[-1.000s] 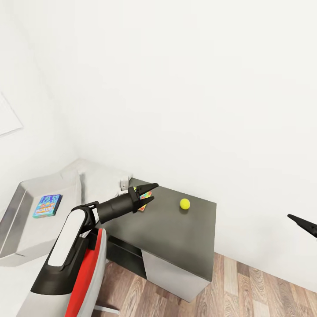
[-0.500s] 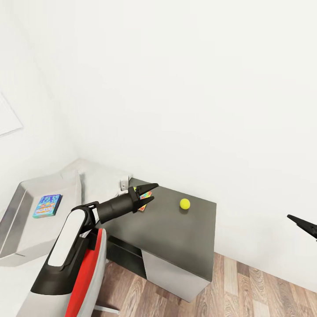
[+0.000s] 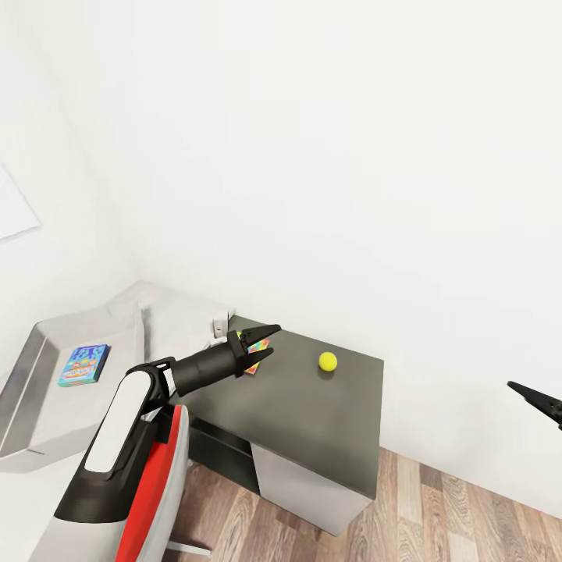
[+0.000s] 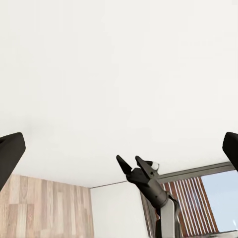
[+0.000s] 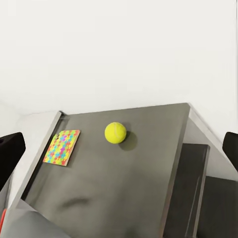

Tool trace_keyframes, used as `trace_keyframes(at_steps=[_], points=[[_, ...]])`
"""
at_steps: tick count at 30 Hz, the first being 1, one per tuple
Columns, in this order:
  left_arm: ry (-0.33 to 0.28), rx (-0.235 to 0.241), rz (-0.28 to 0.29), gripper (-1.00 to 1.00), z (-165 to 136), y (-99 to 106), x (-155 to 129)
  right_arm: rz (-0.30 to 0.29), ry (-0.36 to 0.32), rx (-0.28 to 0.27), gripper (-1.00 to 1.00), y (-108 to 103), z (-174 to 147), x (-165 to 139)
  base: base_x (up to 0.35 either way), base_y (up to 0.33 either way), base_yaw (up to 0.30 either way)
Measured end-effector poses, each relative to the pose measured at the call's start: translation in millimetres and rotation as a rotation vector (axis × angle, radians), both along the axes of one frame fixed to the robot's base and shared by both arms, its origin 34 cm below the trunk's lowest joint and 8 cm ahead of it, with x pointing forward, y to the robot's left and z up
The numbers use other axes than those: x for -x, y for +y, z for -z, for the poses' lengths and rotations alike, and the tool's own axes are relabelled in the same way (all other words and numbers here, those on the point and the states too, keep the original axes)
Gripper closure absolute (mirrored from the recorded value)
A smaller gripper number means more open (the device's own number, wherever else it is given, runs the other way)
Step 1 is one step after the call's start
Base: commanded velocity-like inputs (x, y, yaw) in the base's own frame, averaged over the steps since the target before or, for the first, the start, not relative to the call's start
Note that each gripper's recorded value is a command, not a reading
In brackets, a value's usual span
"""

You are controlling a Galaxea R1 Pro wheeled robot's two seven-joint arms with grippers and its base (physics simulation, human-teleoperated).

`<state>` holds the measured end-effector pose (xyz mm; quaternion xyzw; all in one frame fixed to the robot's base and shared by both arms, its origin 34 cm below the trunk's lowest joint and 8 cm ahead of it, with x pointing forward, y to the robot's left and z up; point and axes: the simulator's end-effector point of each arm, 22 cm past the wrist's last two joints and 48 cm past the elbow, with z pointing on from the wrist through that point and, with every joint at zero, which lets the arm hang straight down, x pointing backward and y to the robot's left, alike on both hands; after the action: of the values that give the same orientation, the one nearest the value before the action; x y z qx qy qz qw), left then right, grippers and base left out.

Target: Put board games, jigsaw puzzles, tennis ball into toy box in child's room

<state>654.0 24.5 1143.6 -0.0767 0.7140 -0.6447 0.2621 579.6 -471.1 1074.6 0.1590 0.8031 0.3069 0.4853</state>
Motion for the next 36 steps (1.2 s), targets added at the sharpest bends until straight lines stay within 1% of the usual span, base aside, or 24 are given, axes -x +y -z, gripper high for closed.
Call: trace_keyframes(at_steps=[6,7,9,10,12,13,15,20,27,36], points=[[0.000,0.000,0.000,-1.00,-0.1,0.0,0.0,0.022,0.015,0.012,-1.00,-1.8,4.6,-0.1,0.000,0.000,0.000],[0.000,0.001,0.000,-1.00,-0.2,0.0,0.0,0.042,0.026,0.021,-1.00,-4.1,8.3,-0.1,0.000,0.000,0.000],[0.000,0.001,0.000,-1.00,-0.3,0.0,0.1,0.098,0.060,0.045,-1.00,-12.5,18.5,-0.1,0.000,0.000,0.000],[-0.001,0.001,0.000,-1.00,-0.3,-0.1,0.1,0.099,0.060,0.045,-1.00,-12.6,18.6,-0.2,0.000,0.000,0.000],[0.000,0.001,0.000,-1.00,0.0,0.1,0.1,0.155,0.096,0.072,-1.00,-21.4,28.7,1.4,0.000,0.000,0.000],[0.000,0.001,0.000,-1.00,0.0,0.1,0.1,0.155,0.096,0.072,-1.00,-21.5,28.7,1.4,0.000,0.000,0.000],[0.000,0.001,0.000,-1.00,0.0,0.2,0.1,0.191,0.118,0.088,-1.00,-27.0,34.3,2.4,0.000,0.000,0.000],[0.000,0.001,-0.001,-1.00,0.2,0.5,0.1,0.220,0.136,0.101,-1.00,-30.6,38.9,2.8,0.000,0.000,0.000],[0.000,0.001,-0.001,-1.00,0.2,0.8,0.0,0.240,0.149,0.118,-1.00,-35.7,40.5,1.3,0.000,0.000,0.000],[0.001,0.000,-0.002,-1.00,0.5,0.9,-0.1,0.255,0.137,0.117,-1.00,-37.2,38.3,-1.0,0.000,0.000,0.000]])
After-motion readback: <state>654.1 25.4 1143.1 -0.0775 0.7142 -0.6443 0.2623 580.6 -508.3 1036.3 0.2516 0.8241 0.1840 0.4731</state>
